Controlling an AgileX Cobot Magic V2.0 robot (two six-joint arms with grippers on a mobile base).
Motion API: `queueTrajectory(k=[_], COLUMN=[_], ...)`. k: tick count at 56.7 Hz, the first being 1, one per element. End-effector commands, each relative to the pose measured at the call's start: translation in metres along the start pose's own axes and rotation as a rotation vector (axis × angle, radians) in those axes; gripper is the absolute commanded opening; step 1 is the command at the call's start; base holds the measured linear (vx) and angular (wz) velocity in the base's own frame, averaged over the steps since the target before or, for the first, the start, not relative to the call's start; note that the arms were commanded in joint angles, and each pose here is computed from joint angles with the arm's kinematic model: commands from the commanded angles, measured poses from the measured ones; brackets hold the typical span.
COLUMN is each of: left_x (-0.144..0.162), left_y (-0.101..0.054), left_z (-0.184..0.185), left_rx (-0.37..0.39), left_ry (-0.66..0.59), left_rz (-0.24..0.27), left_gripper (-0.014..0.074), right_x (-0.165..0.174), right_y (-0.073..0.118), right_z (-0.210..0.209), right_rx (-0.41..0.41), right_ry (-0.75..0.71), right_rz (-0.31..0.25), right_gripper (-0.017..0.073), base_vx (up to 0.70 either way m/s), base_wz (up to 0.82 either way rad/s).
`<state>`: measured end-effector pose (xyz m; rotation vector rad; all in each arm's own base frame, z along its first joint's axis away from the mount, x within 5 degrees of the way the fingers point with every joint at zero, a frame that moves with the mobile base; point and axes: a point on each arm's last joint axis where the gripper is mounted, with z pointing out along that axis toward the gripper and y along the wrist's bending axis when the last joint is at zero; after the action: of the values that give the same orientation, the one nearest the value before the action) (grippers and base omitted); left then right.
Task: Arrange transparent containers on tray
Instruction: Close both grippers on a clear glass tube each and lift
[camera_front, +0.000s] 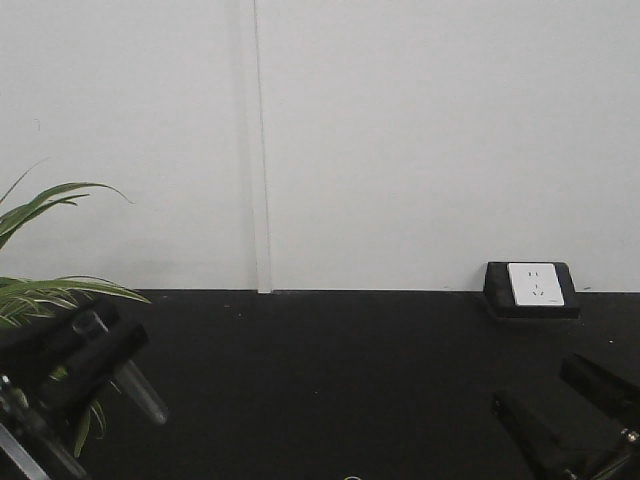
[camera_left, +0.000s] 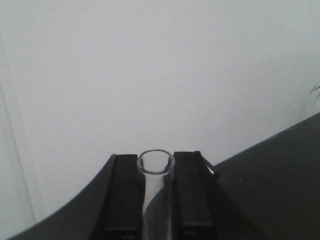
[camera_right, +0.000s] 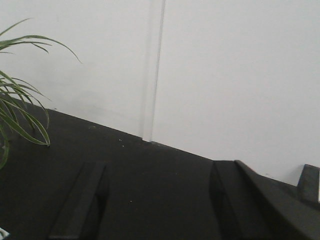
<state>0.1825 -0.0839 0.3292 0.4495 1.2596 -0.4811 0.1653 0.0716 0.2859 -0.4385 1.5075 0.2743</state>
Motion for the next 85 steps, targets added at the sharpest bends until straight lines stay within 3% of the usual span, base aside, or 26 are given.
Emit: queueTrajectory(k=[1,5,13,18,34,67,74,85], left_x=[-0.042,-0.057,-0.066,-0.064,-0.063,-0.063,-0.063,-0.063], left_y=[0.002,0.005,0.008,0.010,0.011,0.011,0.011,0.011], left_z=[0.003,0.002,-0.006,-0.007,-0.008,-0.008,-0.008,-0.008], left_rx=[-0.031,-0.072,-0.139,-0.164,-0.170,-0.168,-0.168,-0.168], left_ry=[-0.067,-0.032,0.024,0.057,0.065,0.062,0.062,0.062], left_rz=[0.019,0.032,0.039,0.038,0.036,0.036,0.036,0.036], left_gripper=[-0.0001,-0.0001,-0.0001,-0.0001,-0.0001,-0.0001,-0.0001,-0.0001], right_x=[-0.020,-0.015,0.003,0.012,0.034,0.073,0.075,0.075], right_y=[0.004,0.012,0.032,0.037,0.045,0.052,0.053,0.053], right_z=[0.003,0.008,0.026,0.035,0.047,0.094,0.094,0.094], right_rx=[-0.053,-0.142,-0.392,-0.452,-0.541,-0.647,-0.659,-0.660], right_ry=[-0.133,-0.118,-0.101,-0.108,-0.068,-0.025,-0.026,-0.027], right_rz=[0.004,-0.012,0.097,0.103,0.036,0.125,0.134,0.134], right_gripper=[0.0484,0.0484,0.0484,0.0484,0.0484,0.0468,0.0390,0.0098], base_vx=[0.00,0.00,0.00,0.00,0.00,0.00,0.00,0.00], base_wz=[0.00,0.00,0.00,0.00,0.00,0.00,0.00,0.00])
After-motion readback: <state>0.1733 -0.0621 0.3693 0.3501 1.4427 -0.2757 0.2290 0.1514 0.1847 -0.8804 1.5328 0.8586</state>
